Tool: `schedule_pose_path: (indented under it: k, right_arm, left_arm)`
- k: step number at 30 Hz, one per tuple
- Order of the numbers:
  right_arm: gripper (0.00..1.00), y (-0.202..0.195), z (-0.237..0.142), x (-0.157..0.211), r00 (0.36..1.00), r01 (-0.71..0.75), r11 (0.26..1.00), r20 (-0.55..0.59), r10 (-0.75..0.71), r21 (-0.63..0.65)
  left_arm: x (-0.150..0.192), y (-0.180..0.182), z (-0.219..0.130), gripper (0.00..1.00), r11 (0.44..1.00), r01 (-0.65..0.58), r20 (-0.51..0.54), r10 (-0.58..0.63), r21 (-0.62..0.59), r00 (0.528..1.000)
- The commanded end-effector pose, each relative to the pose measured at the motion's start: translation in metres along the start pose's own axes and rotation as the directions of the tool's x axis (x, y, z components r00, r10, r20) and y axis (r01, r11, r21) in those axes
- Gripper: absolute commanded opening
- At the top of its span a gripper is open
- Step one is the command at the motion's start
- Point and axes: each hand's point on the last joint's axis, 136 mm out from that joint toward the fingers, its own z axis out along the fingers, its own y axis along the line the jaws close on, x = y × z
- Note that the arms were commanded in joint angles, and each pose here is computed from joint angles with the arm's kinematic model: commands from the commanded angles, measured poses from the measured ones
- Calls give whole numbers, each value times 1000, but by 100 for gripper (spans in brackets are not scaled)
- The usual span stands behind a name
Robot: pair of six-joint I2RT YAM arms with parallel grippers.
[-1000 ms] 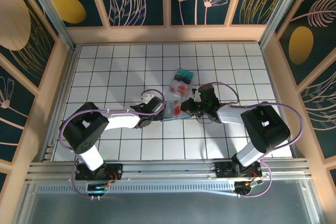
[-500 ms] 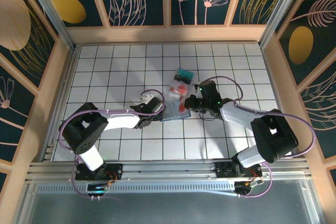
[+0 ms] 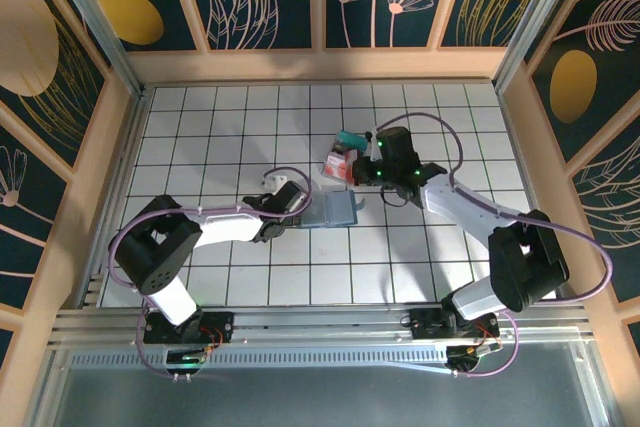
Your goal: Take the credit cards out of the card holder
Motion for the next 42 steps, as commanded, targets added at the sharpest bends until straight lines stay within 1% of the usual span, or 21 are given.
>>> schedule_pose_path:
  k: [1, 6, 14, 22, 25, 31, 42]
  right_arm:
    - [0, -7, 6, -11, 987, 158, 985, -3, -158, 66]
    - [0, -9, 12, -21, 960, 280, 956, -10, -280, 93]
    - [0, -1, 16, -30, 905, 425, 903, -6, -425, 67]
    - [0, 0, 18, -40, 822, 568, 818, -19, -569, 92]
    - [0, -2, 25, -38, 796, 605, 792, -46, -604, 85]
    - [0, -4, 40, -27, 744, 667, 743, -100, -661, 48]
    - [0, -16, 55, -10, 715, 690, 724, -181, -676, 20]
  left_arm:
    - [-17, 7, -11, 99, 1000, -17, 46, 18, -19, 999]
    - [-28, 4, -21, 99, 1000, 5, 69, -7, 19, 998]
    - [-40, 2, -33, 99, 992, 80, 92, -89, 101, 992]
    - [-45, 11, -43, 99, 966, 176, 93, -196, 191, 976]
    - [-44, 14, -43, 99, 958, 199, 90, -222, 208, 971]
    - [-44, 15, -41, 99, 955, 210, 81, -231, 209, 970]
    - [-41, 16, -39, 99, 954, 222, 69, -240, 202, 968]
